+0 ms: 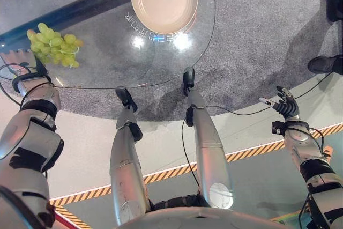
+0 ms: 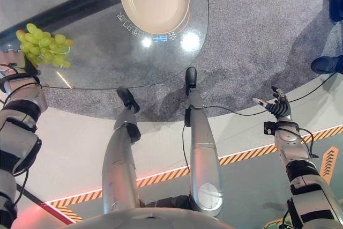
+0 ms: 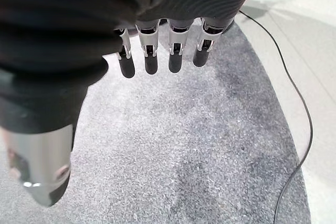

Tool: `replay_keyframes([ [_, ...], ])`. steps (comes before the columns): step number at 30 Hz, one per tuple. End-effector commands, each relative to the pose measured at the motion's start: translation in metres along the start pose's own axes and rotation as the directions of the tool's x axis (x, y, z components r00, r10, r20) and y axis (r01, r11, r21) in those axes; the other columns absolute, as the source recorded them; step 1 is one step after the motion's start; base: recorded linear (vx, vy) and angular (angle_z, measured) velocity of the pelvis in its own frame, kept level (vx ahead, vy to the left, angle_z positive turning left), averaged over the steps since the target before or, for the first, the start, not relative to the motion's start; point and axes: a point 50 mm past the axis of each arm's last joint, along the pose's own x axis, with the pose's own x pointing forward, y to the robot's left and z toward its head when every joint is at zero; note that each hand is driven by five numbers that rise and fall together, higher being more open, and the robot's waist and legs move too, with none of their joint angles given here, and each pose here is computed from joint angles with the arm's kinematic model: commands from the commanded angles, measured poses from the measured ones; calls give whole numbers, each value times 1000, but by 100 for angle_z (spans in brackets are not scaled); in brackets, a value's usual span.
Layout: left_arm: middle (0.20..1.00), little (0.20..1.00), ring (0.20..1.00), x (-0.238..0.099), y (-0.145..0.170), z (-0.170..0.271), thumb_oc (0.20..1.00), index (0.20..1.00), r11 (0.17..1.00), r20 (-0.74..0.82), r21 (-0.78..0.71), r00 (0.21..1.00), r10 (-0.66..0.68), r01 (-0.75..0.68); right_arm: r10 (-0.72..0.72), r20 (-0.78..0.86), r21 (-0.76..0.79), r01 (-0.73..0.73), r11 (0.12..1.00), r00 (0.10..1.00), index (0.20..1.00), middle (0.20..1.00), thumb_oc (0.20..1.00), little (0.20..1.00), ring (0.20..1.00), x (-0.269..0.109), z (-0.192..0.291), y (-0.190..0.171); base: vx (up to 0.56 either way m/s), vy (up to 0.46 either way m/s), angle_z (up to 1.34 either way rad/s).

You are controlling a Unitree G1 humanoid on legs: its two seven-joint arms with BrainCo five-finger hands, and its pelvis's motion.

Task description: Pick up fruits into the plate

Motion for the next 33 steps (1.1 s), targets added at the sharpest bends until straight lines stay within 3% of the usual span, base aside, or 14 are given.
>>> replay_keyframes([
  [1, 200, 200, 200, 7, -2, -38, 200, 200, 996, -136, -76, 990, 31, -41, -18, 28, 30, 17, 999, 999, 1000, 1000, 1000, 1000, 1000, -4, 3, -2, 0, 0, 0],
  [11, 200, 200, 200, 13, 21, -41, 200, 200, 904, -121, -359, 972, 202, -232, 32, 36, 20, -32, 999, 999, 1000, 1000, 1000, 1000, 1000, -24, -12, 11, -7, -14, 1],
  [18, 200, 200, 200, 15, 33, -47, 200, 200, 846, -108, -454, 959, 260, -281, 60, -3, 3, -60, 998, 998, 1000, 1000, 1000, 1000, 1000, -37, -29, 19, -8, -4, 4],
  [26, 200, 200, 200, 15, 47, -44, 200, 200, 851, -26, -418, 940, 340, -319, 83, 17, -41, -82, 996, 996, 1000, 1000, 1000, 1000, 1000, -44, -33, 26, 9, -15, 4],
  [33, 200, 200, 200, 7, 56, -47, 200, 200, 875, 157, -297, 884, 440, -383, 216, 72, -15, -215, 976, 974, 1000, 1000, 1000, 1000, 1000, -44, -14, 32, 41, -18, 7],
])
